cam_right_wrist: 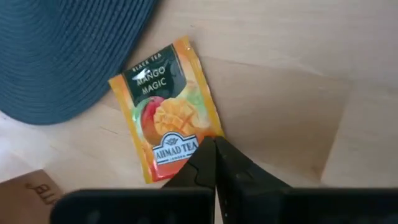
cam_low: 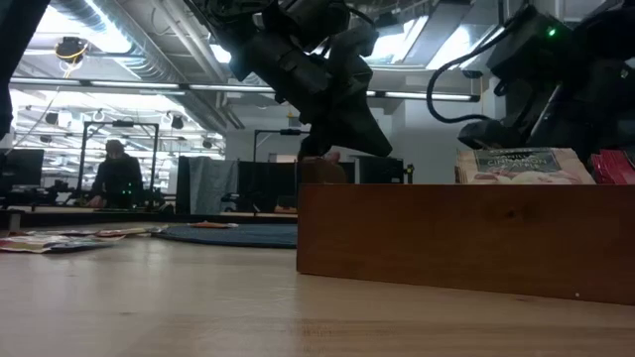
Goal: Pick & Place Tea
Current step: Put the yellow tea bag into the left section of the wooden organizer
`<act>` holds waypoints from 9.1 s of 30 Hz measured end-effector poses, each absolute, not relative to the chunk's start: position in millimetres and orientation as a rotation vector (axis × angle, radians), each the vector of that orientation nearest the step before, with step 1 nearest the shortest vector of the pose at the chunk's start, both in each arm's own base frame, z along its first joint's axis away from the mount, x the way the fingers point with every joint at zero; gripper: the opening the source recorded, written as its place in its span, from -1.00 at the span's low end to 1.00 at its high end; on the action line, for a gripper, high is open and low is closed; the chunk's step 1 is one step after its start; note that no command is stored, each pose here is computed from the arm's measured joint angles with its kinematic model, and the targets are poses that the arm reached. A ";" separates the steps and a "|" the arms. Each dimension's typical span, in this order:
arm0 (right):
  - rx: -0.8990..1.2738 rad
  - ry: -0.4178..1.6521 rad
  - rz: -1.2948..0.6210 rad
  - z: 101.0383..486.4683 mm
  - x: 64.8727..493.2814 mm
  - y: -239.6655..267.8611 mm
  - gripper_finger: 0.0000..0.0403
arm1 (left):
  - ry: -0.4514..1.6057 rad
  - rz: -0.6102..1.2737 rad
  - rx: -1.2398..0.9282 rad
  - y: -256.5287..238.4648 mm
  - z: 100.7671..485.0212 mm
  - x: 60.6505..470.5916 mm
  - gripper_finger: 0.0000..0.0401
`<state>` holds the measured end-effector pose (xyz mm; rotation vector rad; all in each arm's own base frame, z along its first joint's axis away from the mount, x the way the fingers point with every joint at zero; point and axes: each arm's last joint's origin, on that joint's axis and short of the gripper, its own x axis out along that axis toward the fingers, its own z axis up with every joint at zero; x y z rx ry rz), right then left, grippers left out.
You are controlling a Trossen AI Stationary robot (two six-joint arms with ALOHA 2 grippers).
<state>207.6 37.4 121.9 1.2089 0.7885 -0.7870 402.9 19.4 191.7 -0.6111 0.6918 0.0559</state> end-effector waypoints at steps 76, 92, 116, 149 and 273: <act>1.006 0.699 -0.619 107.4 233.5 36.4 -0.90 | 0.723 0.383 -1.361 25.5 114.5 423.3 -0.96; 1.042 0.915 -0.252 119.6 231.1 46.8 -0.89 | 0.765 0.209 -1.097 22.4 176.1 403.7 -0.99; 1.011 1.038 -0.180 124.2 219.9 47.6 -0.88 | 0.588 -0.480 0.003 -52.4 252.4 369.9 -0.99; 1.025 1.034 -0.202 124.1 219.9 47.3 -0.88 | 0.783 -0.365 0.095 -58.4 192.0 386.4 -0.97; 1.142 0.566 -0.223 123.6 419.7 -34.9 -0.29 | 0.792 0.598 -0.988 22.6 104.8 209.2 -0.99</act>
